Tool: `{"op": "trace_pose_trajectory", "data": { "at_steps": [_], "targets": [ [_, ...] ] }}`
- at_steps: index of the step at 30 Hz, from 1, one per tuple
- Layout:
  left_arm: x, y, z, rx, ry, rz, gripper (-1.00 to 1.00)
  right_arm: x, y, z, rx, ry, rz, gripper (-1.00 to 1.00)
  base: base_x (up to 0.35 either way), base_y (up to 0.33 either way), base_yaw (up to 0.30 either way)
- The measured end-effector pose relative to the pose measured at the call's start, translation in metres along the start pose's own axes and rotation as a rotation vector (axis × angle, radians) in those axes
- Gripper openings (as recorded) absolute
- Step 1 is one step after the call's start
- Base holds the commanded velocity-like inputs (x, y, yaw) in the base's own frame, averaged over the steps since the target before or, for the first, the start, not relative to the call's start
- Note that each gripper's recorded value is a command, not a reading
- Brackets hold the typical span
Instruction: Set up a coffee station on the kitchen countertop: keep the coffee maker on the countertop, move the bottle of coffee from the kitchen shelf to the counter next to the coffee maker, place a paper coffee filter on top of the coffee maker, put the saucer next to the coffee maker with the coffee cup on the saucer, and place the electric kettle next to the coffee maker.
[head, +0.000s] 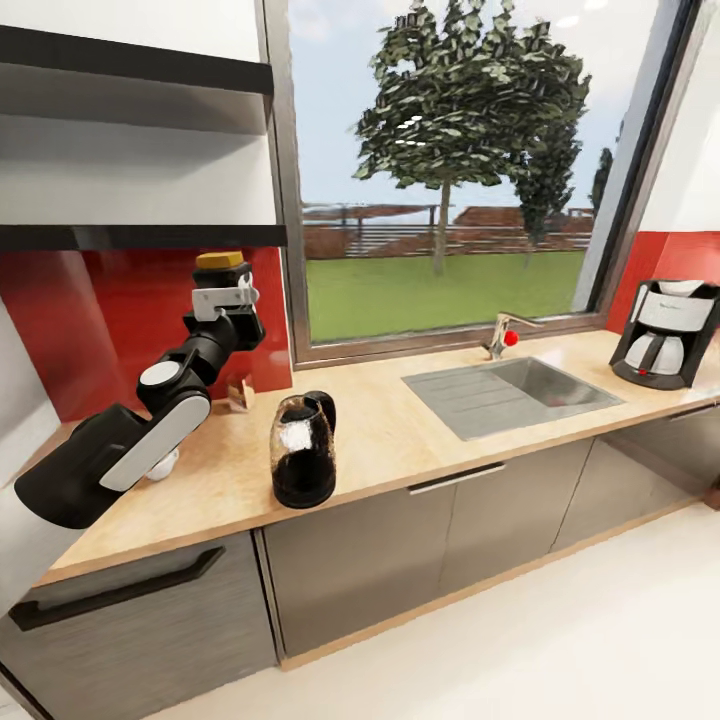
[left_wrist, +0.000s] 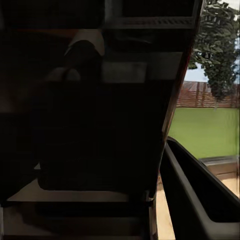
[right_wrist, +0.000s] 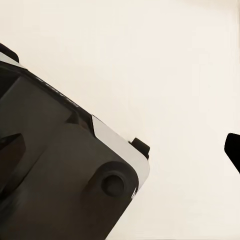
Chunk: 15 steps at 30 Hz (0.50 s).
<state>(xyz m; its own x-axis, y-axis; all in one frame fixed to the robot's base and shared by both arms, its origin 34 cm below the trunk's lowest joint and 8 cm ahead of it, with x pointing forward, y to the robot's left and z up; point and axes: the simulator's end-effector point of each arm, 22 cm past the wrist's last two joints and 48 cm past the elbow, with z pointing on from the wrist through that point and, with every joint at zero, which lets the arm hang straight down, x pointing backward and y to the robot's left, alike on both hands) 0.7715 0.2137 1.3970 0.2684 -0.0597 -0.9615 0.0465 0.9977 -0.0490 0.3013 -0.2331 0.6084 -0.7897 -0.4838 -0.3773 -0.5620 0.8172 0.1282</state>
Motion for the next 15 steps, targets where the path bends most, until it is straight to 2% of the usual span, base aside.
{"op": "trace_pose_trajectory", "data": {
  "at_steps": [15],
  "targets": [
    [-0.0001,-0.0007,-0.0001,0.002,0.000,-0.001,-1.00,0.0000,0.0000,0.0000,0.000,0.000,0.000,1.00,0.000,0.000,-0.274]
  ]
}}
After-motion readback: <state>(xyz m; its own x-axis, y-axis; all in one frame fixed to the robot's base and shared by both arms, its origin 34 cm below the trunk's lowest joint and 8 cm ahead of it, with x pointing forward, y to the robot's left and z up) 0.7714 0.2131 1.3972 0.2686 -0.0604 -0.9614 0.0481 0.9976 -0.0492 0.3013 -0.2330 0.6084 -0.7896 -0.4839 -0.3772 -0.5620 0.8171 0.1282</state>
